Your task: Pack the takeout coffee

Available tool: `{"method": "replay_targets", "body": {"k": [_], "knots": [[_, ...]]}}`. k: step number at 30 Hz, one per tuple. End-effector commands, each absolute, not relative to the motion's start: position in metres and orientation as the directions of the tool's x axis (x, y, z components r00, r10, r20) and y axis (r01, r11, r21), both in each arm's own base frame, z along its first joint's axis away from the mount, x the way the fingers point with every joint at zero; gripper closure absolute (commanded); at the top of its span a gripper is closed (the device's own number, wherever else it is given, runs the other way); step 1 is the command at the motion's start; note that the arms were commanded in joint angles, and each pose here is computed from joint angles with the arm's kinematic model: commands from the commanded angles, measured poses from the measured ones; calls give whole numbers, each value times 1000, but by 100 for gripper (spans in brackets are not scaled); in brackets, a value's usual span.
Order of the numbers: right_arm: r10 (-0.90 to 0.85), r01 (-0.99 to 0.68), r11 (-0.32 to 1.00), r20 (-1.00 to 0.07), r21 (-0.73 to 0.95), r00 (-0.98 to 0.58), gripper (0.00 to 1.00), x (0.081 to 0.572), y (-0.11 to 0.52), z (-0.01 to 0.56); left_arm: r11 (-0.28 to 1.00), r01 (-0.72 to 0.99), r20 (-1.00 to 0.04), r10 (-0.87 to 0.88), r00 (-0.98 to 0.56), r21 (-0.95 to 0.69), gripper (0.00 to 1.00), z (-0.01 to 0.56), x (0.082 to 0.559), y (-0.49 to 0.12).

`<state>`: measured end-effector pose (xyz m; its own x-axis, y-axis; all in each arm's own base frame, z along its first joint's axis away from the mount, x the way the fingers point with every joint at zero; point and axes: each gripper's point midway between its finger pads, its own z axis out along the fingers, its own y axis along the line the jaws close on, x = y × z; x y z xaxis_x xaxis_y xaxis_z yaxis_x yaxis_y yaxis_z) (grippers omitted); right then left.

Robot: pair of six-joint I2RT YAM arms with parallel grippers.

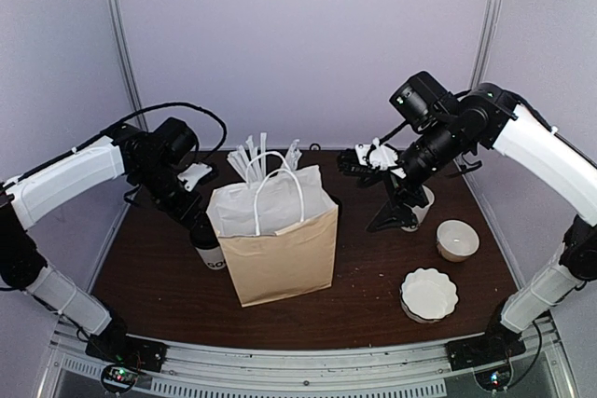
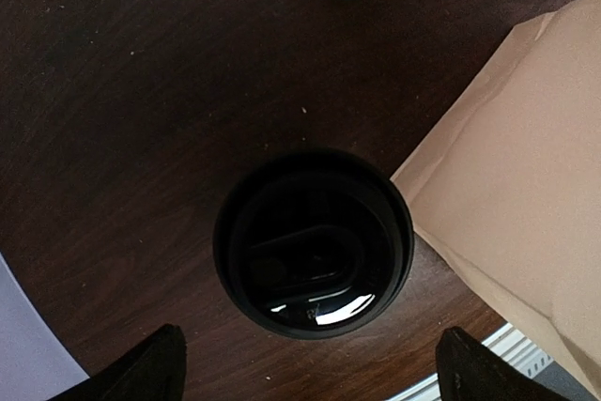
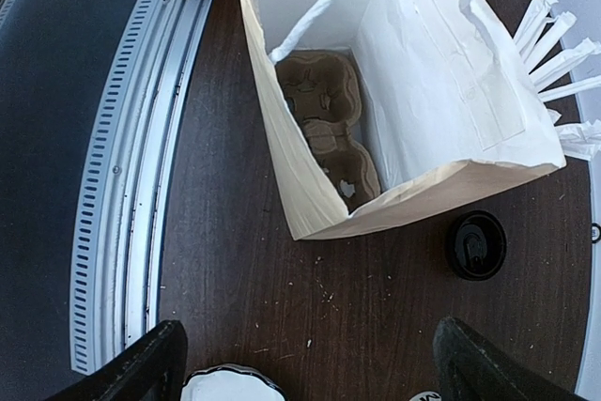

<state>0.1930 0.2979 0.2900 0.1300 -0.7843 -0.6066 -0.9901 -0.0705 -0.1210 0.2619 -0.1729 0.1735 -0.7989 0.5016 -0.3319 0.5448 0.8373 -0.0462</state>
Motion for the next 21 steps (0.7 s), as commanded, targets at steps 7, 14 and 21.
{"method": "replay_targets", "body": {"k": [7,14,21], "knots": [[-798,-990,-73,-588,-123,132,4,191,294,284,814,574,-316,522,-792,-94,6,154,276,-187],[-800,-990,-75,-587,-116,129,4,190,294,281,824,563,-309,520,-796,-65,7,143,288,-187],[-806,-990,-71,-578,-119,127,4,191,292,278,812,576,-286,531,-798,-99,16,132,287,-194]]}}
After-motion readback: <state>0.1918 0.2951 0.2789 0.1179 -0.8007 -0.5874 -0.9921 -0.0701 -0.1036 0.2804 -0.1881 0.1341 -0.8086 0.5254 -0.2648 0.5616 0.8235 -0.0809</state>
